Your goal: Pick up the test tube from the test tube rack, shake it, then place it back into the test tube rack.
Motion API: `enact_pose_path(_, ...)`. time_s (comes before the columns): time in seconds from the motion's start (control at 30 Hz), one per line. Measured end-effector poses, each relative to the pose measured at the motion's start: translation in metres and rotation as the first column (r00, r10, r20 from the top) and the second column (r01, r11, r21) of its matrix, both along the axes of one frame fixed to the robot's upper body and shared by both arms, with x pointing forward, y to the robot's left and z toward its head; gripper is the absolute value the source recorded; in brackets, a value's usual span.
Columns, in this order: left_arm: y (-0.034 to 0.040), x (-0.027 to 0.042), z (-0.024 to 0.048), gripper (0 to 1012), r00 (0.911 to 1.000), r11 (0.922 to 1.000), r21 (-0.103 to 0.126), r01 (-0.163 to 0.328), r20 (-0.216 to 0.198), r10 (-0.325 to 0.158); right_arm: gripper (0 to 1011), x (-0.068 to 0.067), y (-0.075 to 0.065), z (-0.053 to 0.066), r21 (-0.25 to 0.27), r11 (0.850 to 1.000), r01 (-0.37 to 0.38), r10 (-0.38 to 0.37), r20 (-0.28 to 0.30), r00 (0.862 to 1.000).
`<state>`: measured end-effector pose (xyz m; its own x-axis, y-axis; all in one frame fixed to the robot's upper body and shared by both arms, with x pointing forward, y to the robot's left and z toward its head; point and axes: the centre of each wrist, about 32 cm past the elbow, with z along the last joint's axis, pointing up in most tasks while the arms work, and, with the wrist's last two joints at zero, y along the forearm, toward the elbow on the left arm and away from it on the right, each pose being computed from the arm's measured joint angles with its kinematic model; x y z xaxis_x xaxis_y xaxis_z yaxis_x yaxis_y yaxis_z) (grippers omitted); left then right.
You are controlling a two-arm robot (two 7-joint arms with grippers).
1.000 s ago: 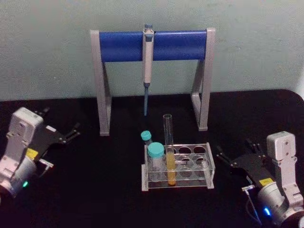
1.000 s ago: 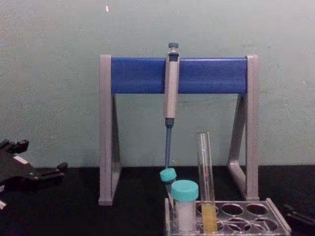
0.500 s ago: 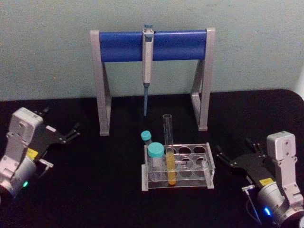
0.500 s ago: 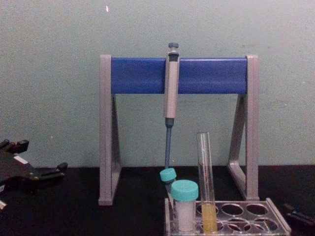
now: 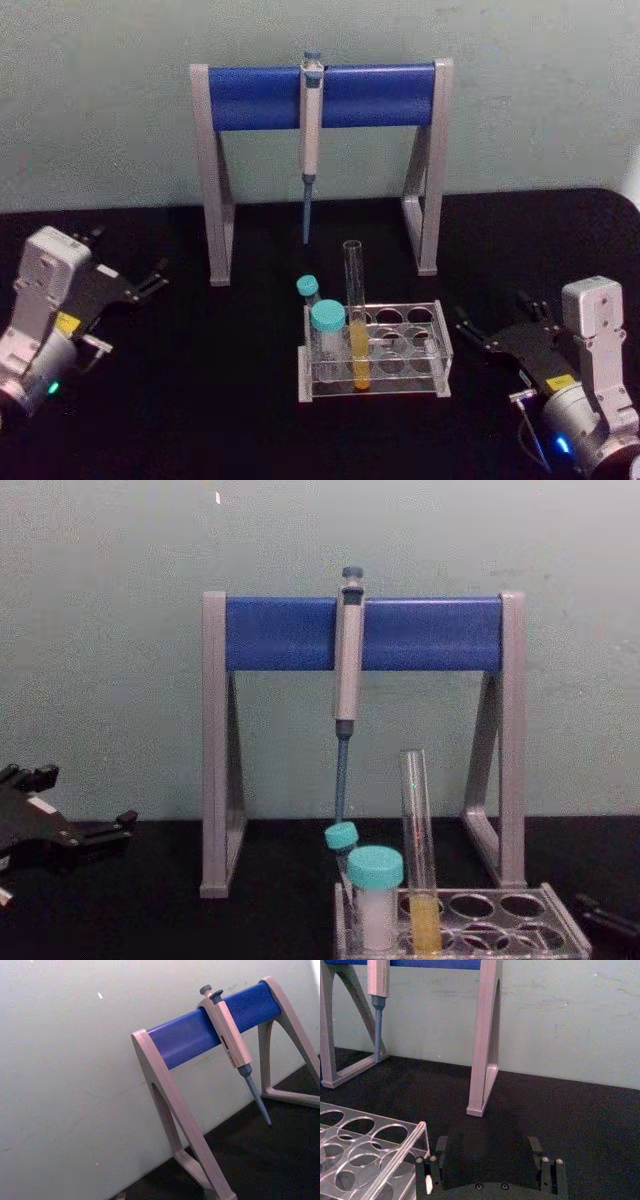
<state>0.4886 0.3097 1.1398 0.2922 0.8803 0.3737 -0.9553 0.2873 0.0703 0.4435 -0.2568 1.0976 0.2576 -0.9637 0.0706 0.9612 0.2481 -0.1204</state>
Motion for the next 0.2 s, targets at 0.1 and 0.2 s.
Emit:
enact_pose_path(0.1, 0.0, 0.0, 0.0, 1001, 1.0, 1.0, 0.0, 0.0, 0.0, 0.0, 1000, 0.0, 0.0, 0.0, 0.0, 1.0, 0.0, 0.0, 0.0, 1.0)
enact_pose_path(0.2, 0.0, 0.0, 0.0, 1001, 1.0, 1.0, 0.0, 0.0, 0.0, 0.0, 1000, 0.0, 0.0, 0.0, 0.0, 1.0, 0.0, 0.0, 0.0, 1.0)
